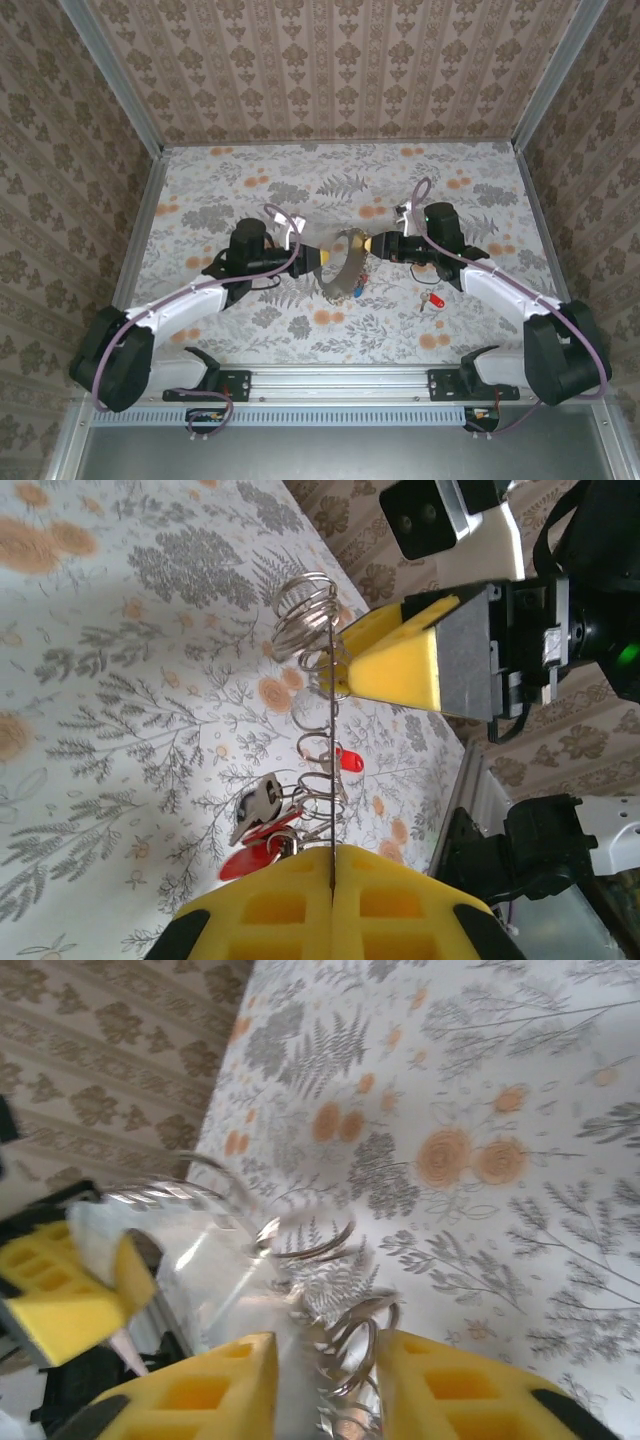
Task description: Put the keys on the keyring
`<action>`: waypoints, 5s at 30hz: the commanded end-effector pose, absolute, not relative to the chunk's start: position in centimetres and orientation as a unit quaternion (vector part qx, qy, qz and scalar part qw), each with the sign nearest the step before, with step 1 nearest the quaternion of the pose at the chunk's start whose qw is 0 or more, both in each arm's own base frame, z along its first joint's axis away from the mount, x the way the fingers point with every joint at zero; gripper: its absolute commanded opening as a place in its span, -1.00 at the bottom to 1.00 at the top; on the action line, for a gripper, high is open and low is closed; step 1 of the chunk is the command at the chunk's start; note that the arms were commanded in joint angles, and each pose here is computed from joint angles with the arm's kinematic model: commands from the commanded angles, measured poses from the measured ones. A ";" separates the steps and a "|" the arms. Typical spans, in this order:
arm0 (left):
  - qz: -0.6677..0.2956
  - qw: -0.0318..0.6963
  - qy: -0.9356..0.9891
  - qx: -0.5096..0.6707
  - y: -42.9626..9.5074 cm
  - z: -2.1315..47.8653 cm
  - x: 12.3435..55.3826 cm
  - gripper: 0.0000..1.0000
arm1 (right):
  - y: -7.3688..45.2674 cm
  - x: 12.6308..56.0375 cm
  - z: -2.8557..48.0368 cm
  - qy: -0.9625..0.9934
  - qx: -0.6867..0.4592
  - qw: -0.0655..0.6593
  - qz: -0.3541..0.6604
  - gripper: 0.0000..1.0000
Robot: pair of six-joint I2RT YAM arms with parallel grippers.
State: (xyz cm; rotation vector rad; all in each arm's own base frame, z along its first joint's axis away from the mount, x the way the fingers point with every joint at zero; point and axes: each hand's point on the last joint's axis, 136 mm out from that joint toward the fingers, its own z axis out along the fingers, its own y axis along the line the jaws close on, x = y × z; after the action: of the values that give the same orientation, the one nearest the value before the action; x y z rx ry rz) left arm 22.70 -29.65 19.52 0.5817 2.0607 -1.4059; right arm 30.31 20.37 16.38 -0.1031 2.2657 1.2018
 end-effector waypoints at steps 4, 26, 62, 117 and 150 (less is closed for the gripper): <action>-0.449 0.333 0.766 0.317 -28.5 24.6 22.3 -1.00 | 14.7 31.0 19.2 0.880 0.001 0.377 0.289 0.18; -0.417 0.407 0.715 0.386 -27.6 32.8 21.4 -1.00 | 13.4 27.2 24.5 0.801 -0.084 0.532 0.262 0.24; -0.521 0.327 0.696 0.370 -29.4 38.3 21.7 -1.00 | 25.0 23.7 24.1 0.640 -0.298 0.694 0.141 -0.52; -0.227 0.275 0.763 0.539 -27.1 32.6 22.1 -1.00 | 27.2 20.7 22.8 0.602 -0.380 0.671 0.208 -0.49; -0.299 0.306 0.744 0.513 -28.5 35.7 20.3 -1.00 | 33.2 25.1 20.5 0.636 -0.307 0.674 0.217 -0.69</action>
State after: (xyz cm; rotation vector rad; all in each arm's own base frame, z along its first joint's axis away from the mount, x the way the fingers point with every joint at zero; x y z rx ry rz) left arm 21.06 -28.42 33.83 1.3762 2.0319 -0.7503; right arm 23.77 33.61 17.57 -0.8356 1.4860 0.4997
